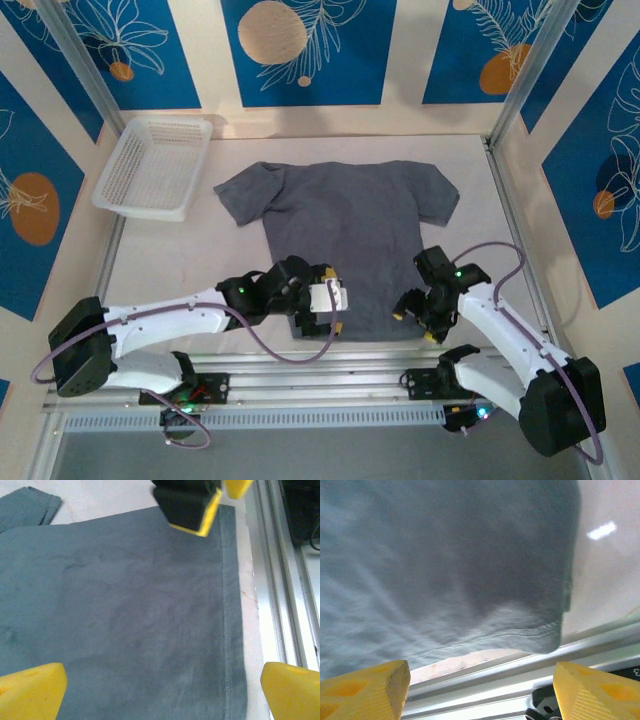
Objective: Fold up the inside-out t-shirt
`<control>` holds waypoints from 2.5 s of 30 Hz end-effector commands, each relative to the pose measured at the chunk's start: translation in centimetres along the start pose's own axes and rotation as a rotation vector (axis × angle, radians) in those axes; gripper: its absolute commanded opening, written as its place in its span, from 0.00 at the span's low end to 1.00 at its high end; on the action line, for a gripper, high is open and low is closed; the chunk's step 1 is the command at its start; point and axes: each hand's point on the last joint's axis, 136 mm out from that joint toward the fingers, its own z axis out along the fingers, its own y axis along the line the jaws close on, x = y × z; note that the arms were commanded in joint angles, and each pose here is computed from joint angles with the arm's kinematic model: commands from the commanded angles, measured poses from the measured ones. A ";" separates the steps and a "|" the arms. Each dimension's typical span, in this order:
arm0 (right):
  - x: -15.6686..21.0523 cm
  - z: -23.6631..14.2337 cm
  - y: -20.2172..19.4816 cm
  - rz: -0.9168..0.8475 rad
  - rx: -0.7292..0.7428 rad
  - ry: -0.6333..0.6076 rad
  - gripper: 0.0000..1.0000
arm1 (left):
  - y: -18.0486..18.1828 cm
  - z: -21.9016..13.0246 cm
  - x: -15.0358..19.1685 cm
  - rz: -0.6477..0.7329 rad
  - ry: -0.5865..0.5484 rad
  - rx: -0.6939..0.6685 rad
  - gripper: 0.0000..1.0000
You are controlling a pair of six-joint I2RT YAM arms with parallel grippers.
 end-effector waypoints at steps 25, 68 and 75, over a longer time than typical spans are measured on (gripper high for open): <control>-1.4 -0.3 6.0 0.060 -0.228 -0.074 0.00 | 1.4 0.6 -0.7 0.005 -0.042 -0.085 0.99; -3.0 -2.7 7.0 -0.031 -0.228 -0.139 0.04 | 1.7 8.2 -0.6 -0.220 -0.093 -0.122 0.38; -3.0 -2.4 6.9 -0.033 -0.228 -0.136 0.06 | 1.2 8.7 -0.6 -0.276 -0.120 -0.049 0.30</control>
